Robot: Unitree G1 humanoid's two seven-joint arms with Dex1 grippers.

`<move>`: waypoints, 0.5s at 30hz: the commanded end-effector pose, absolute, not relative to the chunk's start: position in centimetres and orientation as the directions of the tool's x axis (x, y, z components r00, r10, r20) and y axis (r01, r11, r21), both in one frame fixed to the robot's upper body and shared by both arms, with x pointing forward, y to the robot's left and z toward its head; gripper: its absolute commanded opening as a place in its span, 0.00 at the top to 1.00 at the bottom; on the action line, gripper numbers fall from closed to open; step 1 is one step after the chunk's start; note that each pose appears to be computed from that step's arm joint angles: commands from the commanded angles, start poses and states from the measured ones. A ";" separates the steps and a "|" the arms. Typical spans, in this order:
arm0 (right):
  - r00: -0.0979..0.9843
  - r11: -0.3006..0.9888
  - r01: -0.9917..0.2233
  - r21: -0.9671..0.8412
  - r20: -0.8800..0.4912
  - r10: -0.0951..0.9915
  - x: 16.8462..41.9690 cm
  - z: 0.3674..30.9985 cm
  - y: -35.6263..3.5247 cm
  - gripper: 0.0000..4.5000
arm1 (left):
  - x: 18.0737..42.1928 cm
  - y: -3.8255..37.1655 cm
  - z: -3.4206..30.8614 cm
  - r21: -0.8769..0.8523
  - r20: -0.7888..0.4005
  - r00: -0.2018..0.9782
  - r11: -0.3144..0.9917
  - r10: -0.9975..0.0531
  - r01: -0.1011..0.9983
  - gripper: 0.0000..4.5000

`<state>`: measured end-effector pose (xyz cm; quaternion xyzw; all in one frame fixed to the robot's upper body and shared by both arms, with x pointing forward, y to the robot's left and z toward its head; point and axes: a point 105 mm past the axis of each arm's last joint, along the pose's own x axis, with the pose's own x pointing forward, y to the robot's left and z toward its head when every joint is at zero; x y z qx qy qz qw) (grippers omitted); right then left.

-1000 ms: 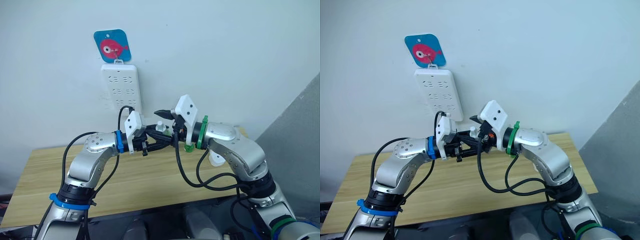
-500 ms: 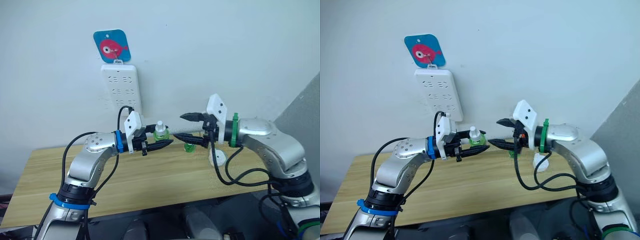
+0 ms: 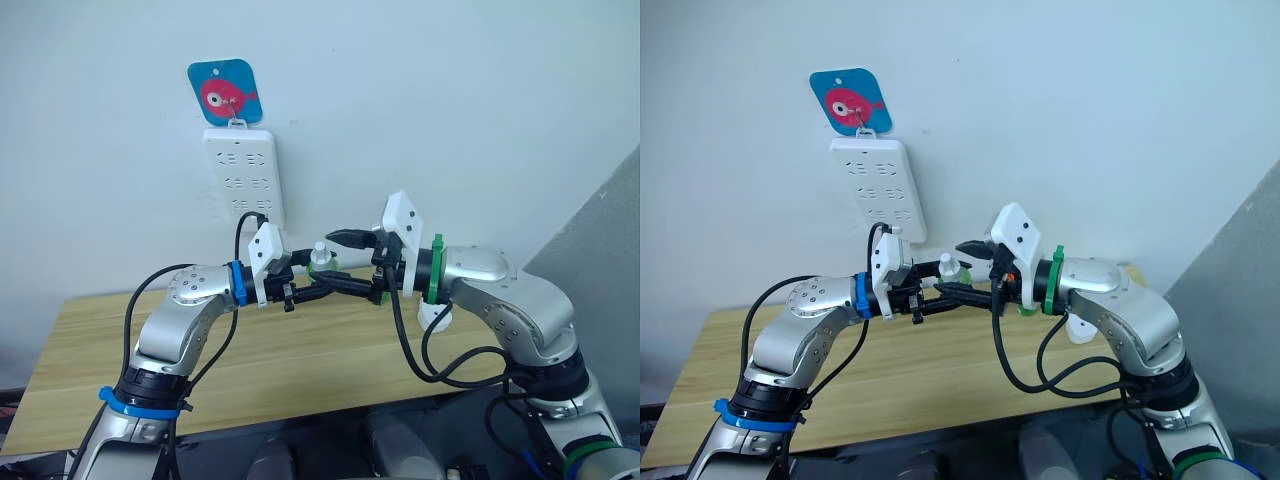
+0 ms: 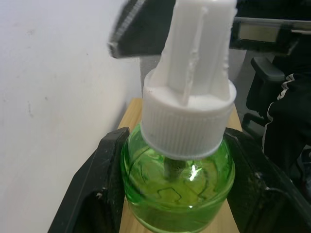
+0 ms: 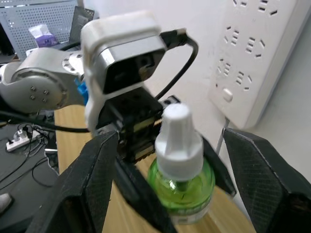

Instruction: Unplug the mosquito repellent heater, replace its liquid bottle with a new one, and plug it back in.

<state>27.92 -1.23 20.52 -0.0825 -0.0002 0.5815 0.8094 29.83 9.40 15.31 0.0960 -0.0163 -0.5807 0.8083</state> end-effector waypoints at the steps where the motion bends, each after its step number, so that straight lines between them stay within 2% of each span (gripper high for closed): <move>1: 0.304 0.292 -0.942 -0.165 -0.052 0.951 27.8 22.0 -0.6 0.21 | 29.5 9.1 16.3 0.221 -0.063 0.310 0.290 -0.949 0.931 0.49; 4: 0.300 0.287 -0.942 -0.172 -0.054 0.952 28.0 22.0 -0.5 0.21 | 29.4 9.2 16.3 0.223 -0.064 0.311 0.290 -0.948 0.931 0.49; 6: 0.303 0.291 -0.941 -0.171 -0.046 0.952 28.2 22.0 -0.4 0.29 | 29.3 9.2 16.2 0.223 -0.065 0.310 0.289 -0.948 0.931 0.49; 7: 0.299 0.287 -0.943 -0.171 -0.047 0.953 28.2 22.0 -0.4 0.34 | 29.3 9.2 16.2 0.224 -0.066 0.310 0.289 -0.948 0.931 0.49; 14: 0.241 0.230 -0.957 -0.176 -0.041 0.970 27.6 22.4 -0.4 0.90 | 29.1 9.2 16.2 0.221 -0.068 0.312 0.290 -0.948 0.931 0.49; 15: 0.230 0.219 -0.958 -0.183 -0.041 0.972 27.4 22.5 -0.4 0.91 | 29.1 9.2 16.1 0.219 -0.069 0.311 0.290 -0.948 0.932 0.49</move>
